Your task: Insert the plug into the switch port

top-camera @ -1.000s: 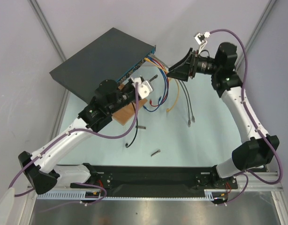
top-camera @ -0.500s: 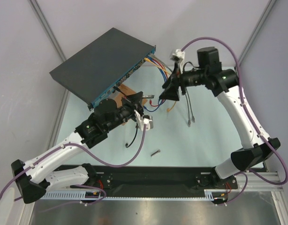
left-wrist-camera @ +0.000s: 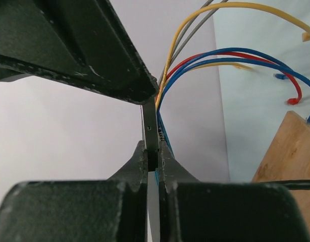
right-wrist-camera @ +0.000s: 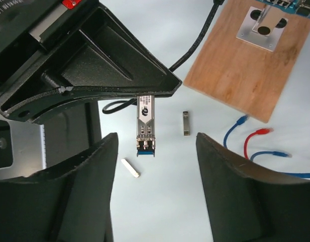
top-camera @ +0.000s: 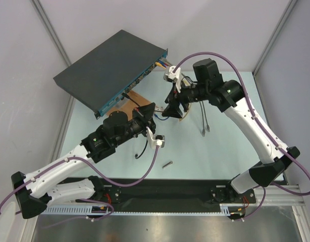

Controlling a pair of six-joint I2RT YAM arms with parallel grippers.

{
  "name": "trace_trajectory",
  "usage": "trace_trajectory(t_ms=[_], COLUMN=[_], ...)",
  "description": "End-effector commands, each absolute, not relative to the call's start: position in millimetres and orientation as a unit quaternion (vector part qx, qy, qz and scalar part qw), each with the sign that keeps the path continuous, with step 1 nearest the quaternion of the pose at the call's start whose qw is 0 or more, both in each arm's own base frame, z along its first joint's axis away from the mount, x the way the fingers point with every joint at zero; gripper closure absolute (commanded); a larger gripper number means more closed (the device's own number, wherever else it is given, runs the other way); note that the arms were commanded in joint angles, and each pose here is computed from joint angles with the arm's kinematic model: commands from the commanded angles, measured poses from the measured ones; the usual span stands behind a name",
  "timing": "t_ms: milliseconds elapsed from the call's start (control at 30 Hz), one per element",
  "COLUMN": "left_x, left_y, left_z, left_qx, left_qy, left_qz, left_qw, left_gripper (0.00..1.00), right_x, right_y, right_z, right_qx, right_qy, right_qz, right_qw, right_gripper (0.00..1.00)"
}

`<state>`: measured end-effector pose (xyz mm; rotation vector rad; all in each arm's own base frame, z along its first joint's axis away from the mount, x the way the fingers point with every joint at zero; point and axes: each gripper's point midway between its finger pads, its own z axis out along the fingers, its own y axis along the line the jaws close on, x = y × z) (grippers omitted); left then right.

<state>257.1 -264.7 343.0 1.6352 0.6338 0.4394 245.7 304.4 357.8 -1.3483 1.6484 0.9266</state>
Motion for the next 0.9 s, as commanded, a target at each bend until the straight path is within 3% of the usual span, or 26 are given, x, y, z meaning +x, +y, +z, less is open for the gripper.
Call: trace_trajectory(t_ms=[0,33,67,200,300,467,600,633,700,767,800,833,867], left_x=[255,255,254,253,255,251,251,252,254,256,258,263,265], left_y=[-265,-265,-266,-268,-270,-276,-279,-280,-281,-281,-281,-275,-271], left_z=[356,357,359,360,362,365,364,361,359,357,363,368,374], left_qx=[0.704,0.703,0.702,0.701,0.696,0.697,0.697,0.699,0.696,0.69,0.668,0.647,0.63], left_qy=[0.264,0.266,0.272,0.275,0.287,0.286,0.284,0.286,0.294,0.306,0.324,0.345,0.36], left_qz=[0.198,0.196,0.185,0.178,0.168,0.146,0.141,0.14,0.135,0.132,0.121,0.127,0.125], left_qw=[0.629,0.629,0.632,0.633,0.636,0.641,0.643,0.64,0.641,0.642,0.659,0.668,0.676], left_gripper=[1.0,1.0,1.0,1.0,1.0,0.99,1.0,1.0,1.0,0.87,0.72,0.44,0.37], right_x=[250,249,250,250,248,246,246,247,246,252,252,260,262], right_y=[303,305,306,308,307,306,304,302,300,295,294,289,286], right_z=[363,362,364,361,356,353,353,354,358,362,364,362,362], right_qx=[-0.547,-0.549,-0.552,-0.562,-0.574,-0.586,-0.591,-0.589,-0.585,-0.577,-0.57,-0.562,-0.558], right_qy=[0.643,0.641,0.636,0.629,0.623,0.616,0.61,0.61,0.606,0.603,0.606,0.612,0.616], right_qz=[0.33,0.329,0.323,0.315,0.309,0.305,0.3,0.3,0.313,0.317,0.321,0.317,0.314], right_qw=[0.423,0.423,0.432,0.435,0.431,0.428,0.433,0.436,0.439,0.451,0.453,0.457,0.46], right_gripper=[0.36,0.38,0.5,0.55,0.67,0.55,0.84,1.0,1.0,1.0,1.0,1.0,1.0])
